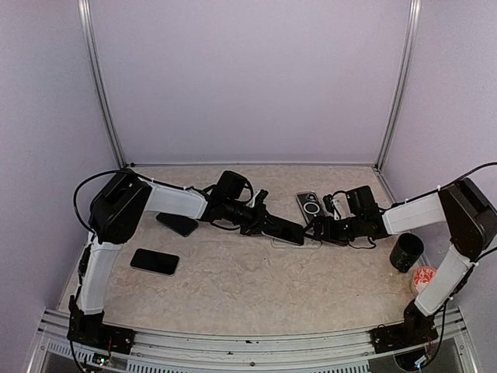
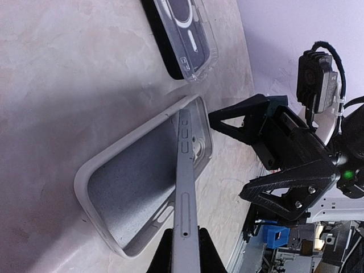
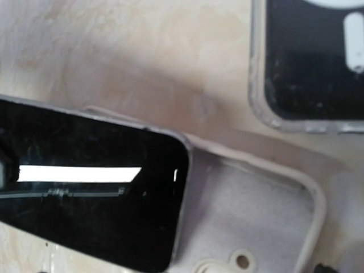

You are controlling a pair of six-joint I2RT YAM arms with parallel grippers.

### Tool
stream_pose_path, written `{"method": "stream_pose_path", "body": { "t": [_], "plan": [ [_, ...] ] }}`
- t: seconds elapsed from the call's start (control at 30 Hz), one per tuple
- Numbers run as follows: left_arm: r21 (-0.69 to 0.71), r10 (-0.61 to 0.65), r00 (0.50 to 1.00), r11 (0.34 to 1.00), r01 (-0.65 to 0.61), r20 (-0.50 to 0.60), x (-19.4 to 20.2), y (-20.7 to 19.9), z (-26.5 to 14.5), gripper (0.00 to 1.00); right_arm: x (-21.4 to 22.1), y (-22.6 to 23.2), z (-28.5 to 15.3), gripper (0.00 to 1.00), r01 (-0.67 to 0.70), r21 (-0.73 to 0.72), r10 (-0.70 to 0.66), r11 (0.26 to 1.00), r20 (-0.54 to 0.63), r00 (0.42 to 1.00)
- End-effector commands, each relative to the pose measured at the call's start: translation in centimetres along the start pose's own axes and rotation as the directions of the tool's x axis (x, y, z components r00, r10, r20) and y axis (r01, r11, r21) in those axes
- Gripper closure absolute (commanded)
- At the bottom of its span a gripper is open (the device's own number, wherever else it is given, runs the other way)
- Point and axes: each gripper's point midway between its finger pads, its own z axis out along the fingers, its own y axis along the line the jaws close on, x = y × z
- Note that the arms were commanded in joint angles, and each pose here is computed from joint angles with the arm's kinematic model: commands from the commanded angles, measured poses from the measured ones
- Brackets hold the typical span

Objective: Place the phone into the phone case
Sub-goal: Install the phone on the phone case.

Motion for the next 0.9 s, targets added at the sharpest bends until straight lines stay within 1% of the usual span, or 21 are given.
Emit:
{"method": "stream_pose_path", "body": {
  "t": [0.0, 0.27, 0.5, 0.87],
  "plan": [
    [0.057, -0.018, 1.0, 0.998, 0.018, -0.009, -0.4, -1.3, 0.3, 1.0, -0.5, 0.3, 0.3, 0.0, 0.008, -0.036, -0.008, 0.999, 0.007, 1.0],
    [0.068, -0.055, 0.998, 0.996, 0.055, -0.012, -0.2, -1.5, 0.8, 1.0, -0.4, 0.9, 0.2, 0.01, 0.008, -0.064, -0.007, 0.998, 0.01, 1.0],
    [0.063, -0.091, 0.996, 0.994, 0.092, -0.021, 0.3, -0.5, 1.5, 1.0, -0.1, 1.5, 0.1, 0.01, 0.022, -0.089, -0.021, 0.996, 0.013, 1.0],
    [0.075, -0.128, 0.992, 0.989, 0.129, -0.02, 0.6, -0.3, 1.8, 1.0, 1.1, 2.7, 1.3, 0.01, 0.029, -0.131, -0.032, 0.991, -0.017, 0.999]
  ]
}}
